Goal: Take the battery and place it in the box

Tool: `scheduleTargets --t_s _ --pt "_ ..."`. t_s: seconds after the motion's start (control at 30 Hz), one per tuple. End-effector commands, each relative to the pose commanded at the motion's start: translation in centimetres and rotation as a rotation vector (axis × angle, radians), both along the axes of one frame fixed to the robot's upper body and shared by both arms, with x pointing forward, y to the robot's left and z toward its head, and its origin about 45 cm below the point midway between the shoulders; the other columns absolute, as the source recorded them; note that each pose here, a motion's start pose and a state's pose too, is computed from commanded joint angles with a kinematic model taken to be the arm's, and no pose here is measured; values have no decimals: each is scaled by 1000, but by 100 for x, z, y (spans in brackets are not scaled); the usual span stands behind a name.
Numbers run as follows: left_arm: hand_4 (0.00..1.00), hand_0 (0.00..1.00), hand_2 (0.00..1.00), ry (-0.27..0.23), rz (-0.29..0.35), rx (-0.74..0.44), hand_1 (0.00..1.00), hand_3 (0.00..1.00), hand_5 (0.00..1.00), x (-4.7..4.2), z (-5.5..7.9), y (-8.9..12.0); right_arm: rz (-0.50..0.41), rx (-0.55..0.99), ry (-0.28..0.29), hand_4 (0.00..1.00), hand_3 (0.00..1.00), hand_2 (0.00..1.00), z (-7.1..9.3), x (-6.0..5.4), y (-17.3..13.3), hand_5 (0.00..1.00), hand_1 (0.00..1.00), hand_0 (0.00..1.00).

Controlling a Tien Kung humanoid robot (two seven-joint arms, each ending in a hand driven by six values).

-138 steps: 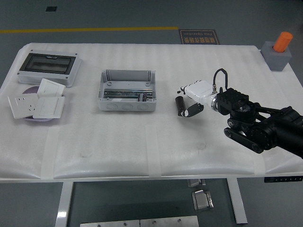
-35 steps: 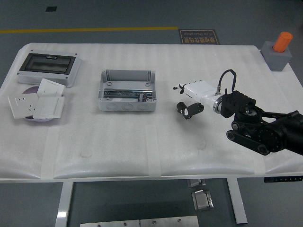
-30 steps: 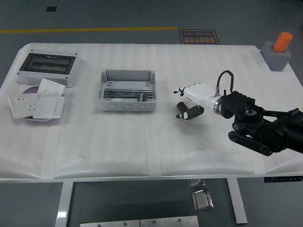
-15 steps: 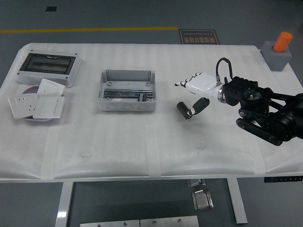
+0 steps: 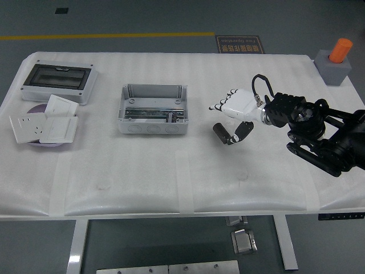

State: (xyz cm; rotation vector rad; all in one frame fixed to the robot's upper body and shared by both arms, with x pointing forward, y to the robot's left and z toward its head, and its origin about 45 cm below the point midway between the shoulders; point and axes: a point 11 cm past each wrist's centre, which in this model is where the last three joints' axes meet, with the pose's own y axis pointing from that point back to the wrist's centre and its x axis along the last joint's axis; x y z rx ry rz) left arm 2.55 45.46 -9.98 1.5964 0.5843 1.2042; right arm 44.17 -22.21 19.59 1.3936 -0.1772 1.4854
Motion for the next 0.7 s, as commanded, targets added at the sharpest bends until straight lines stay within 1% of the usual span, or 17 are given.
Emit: scheduleTargets --t_s 0.07,0.1,0.27,0.3,0.47,0.5,0.67,0.7 --pt "517 592 487 -1 -1 2 617 610 455 8 4 7 3 -10 4 868 950 860 -29 -8 8 410 777 891" --pt "517 591 486 -1 -1 2 617 610 455 11 5 10 3 -13 5 836 937 863 -42 -11 9 367 776 888" --pt "517 591 486 -5 3 3 617 610 455 27 10 18 0 -29 12 836 937 863 -127 -29 2 367 776 888" --pt "516 591 486 -6 3 3 617 610 456 29 10 18 -1 -31 13 809 929 861 -138 -31 2 322 776 882" --pt "516 591 486 -6 -1 4 617 610 456 37 13 23 -9 -27 16 809 929 861 -169 -35 -1 322 776 882" --pt "516 592 487 -6 -2 4 617 610 456 40 14 24 -11 -25 17 783 927 853 -173 -36 0 315 769 877" --pt "516 592 487 -12 -6 7 617 610 456 64 21 35 -11 -17 24 783 927 853 -196 -47 27 315 769 877" --pt "516 591 486 -13 -5 7 617 610 458 68 22 37 -10 -16 26 762 906 847 -201 -50 32 304 764 872"
